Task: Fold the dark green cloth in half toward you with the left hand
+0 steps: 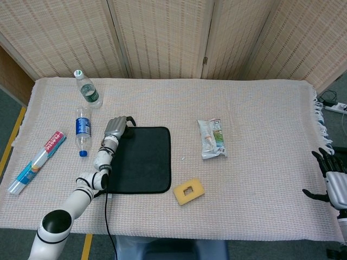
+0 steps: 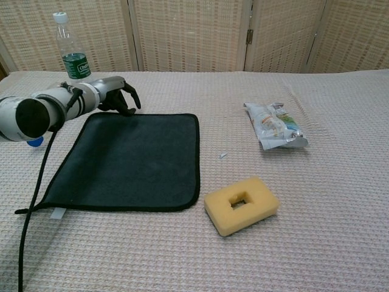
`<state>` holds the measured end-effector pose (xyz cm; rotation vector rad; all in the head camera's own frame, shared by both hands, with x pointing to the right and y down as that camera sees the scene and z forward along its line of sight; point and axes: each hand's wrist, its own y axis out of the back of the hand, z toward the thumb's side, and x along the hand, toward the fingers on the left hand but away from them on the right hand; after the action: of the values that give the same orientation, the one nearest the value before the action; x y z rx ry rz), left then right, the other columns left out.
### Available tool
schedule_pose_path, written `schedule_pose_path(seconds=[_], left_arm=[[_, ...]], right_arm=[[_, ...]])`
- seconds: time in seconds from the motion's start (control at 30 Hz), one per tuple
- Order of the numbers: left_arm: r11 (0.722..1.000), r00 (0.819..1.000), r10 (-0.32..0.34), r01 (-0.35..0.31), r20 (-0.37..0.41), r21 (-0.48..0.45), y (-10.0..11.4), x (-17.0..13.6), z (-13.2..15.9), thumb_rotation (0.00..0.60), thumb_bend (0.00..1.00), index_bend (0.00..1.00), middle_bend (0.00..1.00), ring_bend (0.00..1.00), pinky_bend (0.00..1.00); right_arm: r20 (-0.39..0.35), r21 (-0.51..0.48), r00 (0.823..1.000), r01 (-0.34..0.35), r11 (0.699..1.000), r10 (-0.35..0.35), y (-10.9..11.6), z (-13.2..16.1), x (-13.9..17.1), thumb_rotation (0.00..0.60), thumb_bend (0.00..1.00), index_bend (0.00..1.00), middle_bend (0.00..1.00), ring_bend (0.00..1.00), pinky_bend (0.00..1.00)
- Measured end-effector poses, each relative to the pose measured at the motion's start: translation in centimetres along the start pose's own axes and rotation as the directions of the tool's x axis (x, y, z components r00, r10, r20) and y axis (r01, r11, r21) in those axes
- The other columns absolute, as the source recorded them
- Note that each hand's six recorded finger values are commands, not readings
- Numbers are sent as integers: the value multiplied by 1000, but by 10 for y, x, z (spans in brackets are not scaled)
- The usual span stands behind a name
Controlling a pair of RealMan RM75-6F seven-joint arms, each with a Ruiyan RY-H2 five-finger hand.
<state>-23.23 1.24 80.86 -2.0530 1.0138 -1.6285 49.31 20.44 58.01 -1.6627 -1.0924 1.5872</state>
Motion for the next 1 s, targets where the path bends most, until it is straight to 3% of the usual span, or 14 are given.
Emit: schedule_pose_path(seconds=[0.2, 0.5, 1.0], left_arm=[[999, 999, -37, 37, -22, -7, -9, 3, 1, 600, 543, 425, 1000, 1000, 1000], [1000, 1000, -20, 20, -24, 13, -5, 4, 0, 600, 537, 377, 1000, 1000, 1000], [997, 999, -29, 31, -30, 70, -14, 2, -5, 600, 433, 420, 1000, 1000, 1000]], right_arm=[[12, -6, 1000, -2, 1000, 2, 0, -4, -1, 600, 108, 0, 0, 0, 0], [20, -14, 1000, -14, 1000, 15, -1, -6, -1, 600, 108, 0, 0, 0, 0], [19, -28, 1000, -8, 1000, 9, 2, -7, 2, 600, 115, 0, 0, 0, 0]])
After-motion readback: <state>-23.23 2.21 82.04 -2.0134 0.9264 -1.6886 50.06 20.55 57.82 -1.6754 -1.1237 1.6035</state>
